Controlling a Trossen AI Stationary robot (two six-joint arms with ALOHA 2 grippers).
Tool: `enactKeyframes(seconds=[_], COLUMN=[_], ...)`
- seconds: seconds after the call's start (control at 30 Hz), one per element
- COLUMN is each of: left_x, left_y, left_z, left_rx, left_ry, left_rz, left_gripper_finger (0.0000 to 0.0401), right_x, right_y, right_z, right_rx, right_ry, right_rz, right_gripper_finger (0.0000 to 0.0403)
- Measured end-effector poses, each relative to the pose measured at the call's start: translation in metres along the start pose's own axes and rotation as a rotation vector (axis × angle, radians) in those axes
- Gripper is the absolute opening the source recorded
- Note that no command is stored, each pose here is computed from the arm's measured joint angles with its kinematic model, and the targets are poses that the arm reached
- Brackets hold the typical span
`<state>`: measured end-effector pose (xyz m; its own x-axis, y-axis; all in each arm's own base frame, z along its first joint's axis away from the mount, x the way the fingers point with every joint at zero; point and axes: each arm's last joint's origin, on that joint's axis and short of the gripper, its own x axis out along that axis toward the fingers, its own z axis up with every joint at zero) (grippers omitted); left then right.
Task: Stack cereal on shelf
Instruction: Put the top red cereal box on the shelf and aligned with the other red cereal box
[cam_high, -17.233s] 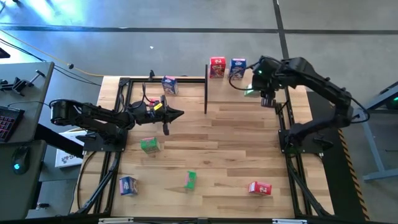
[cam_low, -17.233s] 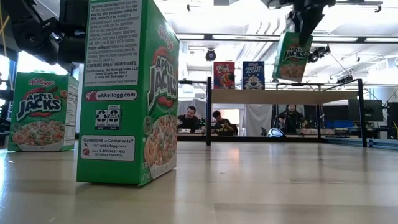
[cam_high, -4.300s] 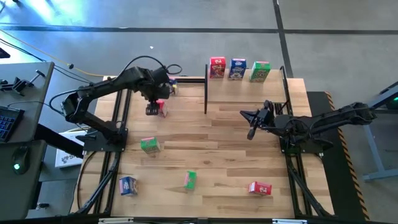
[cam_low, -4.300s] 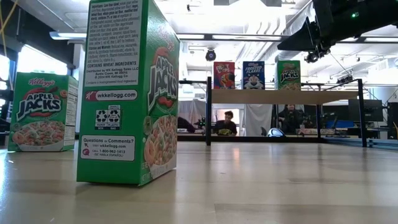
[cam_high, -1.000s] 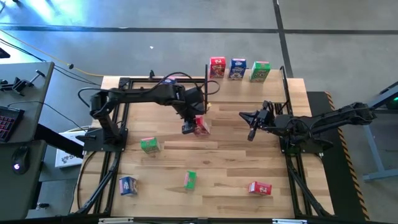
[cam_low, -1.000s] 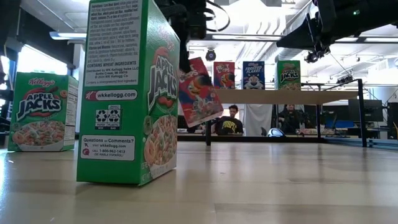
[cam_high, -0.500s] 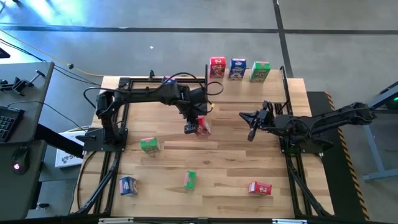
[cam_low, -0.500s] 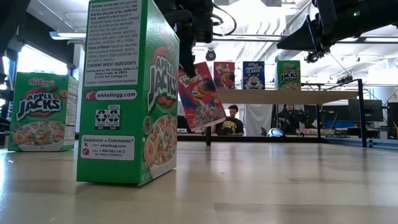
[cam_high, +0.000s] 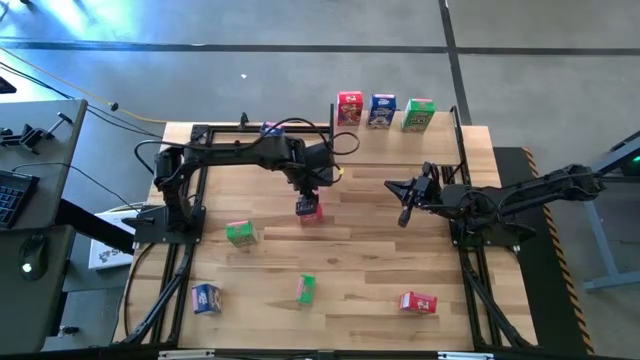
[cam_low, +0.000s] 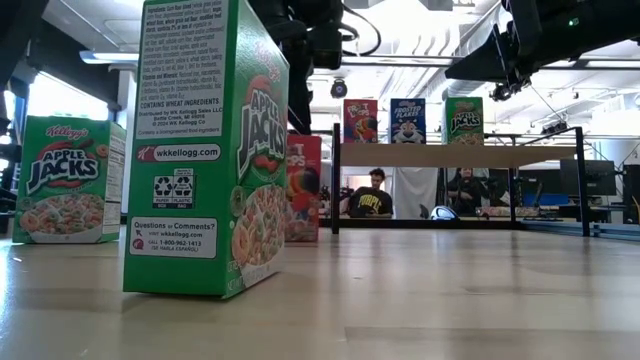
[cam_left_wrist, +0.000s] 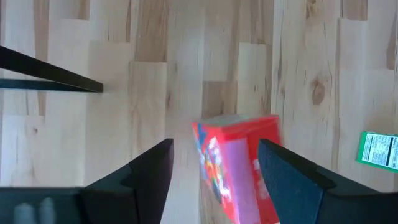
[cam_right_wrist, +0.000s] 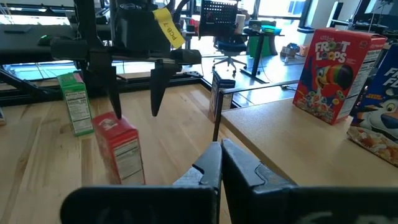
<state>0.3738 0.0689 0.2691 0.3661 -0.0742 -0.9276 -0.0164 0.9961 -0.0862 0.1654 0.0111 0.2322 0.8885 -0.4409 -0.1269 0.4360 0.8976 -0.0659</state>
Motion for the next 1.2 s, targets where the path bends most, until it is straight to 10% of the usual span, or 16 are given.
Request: enactKeyframes(seconds=[0.5, 0.83, 1.2], left_x=[-0.052, -0.035, -0.025], left_y=[-0.031, -0.055, -0.059], left_z=[-0.024, -0.064, -0.061], left_rx=[-0.015, -0.174, -0.241], left_ry=[-0.094, -0.224, -0.212], left_rz=[0.057, 0.025, 0.042], left_gripper_finger=[0.0219, 0.0185, 0.0257], right_x=[0.0, 0.0, 0.0], right_y=[0.0, 0.001, 0.0], right_z=[-0.001, -0.001, -0.001], right_rx=[-0.009, -0.009, -0.009], right_ry=[0.013, 0.014, 0.013], right_rz=[0.015, 0.023, 0.014], right_gripper_finger=[0.0001, 0.0001, 0.0001])
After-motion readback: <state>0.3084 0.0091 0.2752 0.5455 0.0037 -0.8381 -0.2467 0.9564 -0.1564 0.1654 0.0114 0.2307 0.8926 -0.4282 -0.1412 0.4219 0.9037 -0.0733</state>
